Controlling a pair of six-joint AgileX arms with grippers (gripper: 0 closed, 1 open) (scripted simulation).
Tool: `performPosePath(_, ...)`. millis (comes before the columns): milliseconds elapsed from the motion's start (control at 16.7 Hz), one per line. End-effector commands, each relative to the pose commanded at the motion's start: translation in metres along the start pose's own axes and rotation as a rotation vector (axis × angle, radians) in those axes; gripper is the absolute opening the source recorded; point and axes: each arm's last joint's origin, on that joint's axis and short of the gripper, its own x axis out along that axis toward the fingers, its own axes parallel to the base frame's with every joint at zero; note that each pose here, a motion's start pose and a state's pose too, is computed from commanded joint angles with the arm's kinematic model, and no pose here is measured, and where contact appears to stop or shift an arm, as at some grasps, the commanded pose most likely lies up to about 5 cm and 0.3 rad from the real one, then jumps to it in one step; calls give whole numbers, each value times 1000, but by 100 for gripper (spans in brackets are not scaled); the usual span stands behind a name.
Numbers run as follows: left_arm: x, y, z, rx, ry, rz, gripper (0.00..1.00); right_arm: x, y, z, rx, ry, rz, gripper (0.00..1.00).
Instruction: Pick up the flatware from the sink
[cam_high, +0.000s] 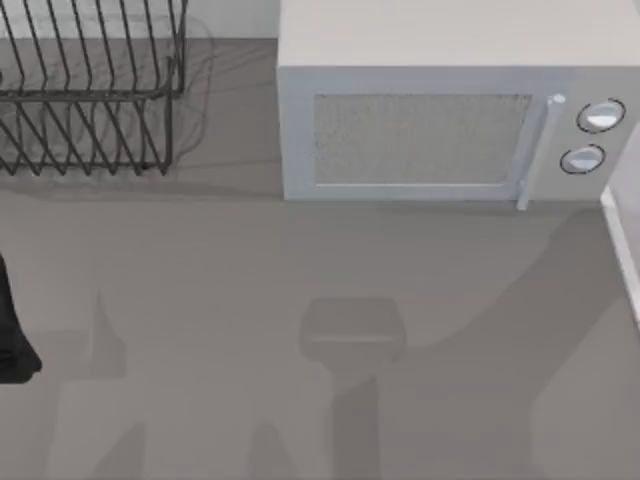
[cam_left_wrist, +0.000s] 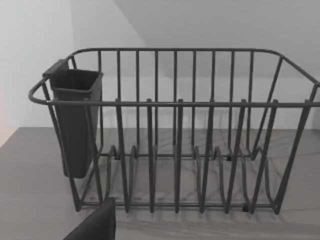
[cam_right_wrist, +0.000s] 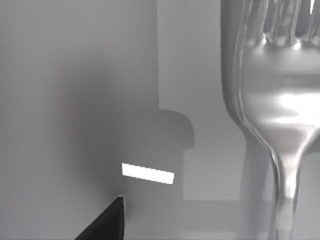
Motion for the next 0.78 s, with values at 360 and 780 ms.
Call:
performPosePath(360, 0, 0, 0, 0, 0, 0, 100, 0, 0, 0, 0, 0, 0, 10)
performPosePath(780, 0, 0, 0, 0, 0, 0, 100, 0, 0, 0, 0, 0, 0, 0)
